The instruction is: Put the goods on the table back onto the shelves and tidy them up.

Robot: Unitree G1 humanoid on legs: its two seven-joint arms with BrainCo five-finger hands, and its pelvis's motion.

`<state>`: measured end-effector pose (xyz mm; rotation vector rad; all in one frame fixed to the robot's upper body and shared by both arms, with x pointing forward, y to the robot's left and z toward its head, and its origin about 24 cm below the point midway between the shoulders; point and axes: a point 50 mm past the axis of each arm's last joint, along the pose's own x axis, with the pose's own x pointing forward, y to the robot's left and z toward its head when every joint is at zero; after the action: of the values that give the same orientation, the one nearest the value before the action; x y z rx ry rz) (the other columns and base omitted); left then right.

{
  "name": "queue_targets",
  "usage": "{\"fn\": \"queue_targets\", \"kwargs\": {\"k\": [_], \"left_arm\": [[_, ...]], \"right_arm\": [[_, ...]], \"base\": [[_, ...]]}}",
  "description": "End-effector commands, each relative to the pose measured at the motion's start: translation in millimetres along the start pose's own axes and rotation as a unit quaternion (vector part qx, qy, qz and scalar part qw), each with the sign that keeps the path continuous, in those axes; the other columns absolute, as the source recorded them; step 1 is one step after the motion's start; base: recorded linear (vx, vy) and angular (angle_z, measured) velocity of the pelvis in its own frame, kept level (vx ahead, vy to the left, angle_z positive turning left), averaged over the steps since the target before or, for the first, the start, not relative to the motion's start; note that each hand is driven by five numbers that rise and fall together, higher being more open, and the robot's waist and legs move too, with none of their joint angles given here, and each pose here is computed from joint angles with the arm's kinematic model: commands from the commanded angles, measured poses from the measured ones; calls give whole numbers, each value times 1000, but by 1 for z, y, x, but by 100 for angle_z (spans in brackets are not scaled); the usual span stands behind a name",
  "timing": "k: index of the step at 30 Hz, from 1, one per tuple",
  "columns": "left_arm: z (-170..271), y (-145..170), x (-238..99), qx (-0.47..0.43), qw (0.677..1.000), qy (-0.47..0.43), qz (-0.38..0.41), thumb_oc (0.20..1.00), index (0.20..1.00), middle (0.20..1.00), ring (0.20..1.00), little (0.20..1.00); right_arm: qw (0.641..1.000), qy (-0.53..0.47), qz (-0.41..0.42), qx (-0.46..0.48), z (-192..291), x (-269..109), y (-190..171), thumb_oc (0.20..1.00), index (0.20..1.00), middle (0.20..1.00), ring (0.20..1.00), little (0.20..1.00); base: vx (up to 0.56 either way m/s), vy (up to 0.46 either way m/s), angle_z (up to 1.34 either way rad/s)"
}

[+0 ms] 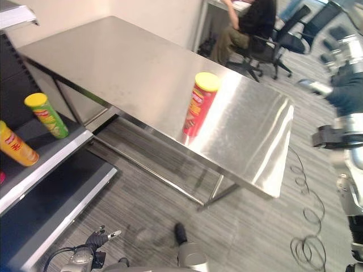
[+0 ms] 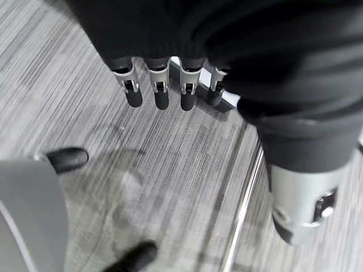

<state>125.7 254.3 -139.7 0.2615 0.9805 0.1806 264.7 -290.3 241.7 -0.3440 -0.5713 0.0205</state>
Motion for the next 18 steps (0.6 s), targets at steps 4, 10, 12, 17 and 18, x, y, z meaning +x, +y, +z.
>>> {"fn": "queue_targets", "kwargs": {"k": [4,10,12,17,18], "left_arm": [[-2,24,-2,33,999,-6,24,1000,1000,1000,1000,1000],[-1,18,-1,29,999,-7,18,1000,1000,1000,1000,1000],[0,14,-1,32,999,-10,13,1000,1000,1000,1000,1000],[4,7,0,39,999,-18,4,1000,1000,1000,1000,1000],[5,7,0,38,999,-18,4,1000,1000,1000,1000,1000]], "right_arm": [[998,-61,17,-26,25,20,-1,1000,1000,1000,1000,1000],[993,-45,92,-62,23,31,24,1000,1000,1000,1000,1000],[991,-40,105,-72,21,34,30,1000,1000,1000,1000,1000],[988,-40,118,-95,20,45,40,1000,1000,1000,1000,1000],[988,-39,119,-89,19,46,42,1000,1000,1000,1000,1000]], "base": [[-104,7,-13],[47,-58,20],[81,-80,4],[50,-62,13],[42,-49,15]]}}
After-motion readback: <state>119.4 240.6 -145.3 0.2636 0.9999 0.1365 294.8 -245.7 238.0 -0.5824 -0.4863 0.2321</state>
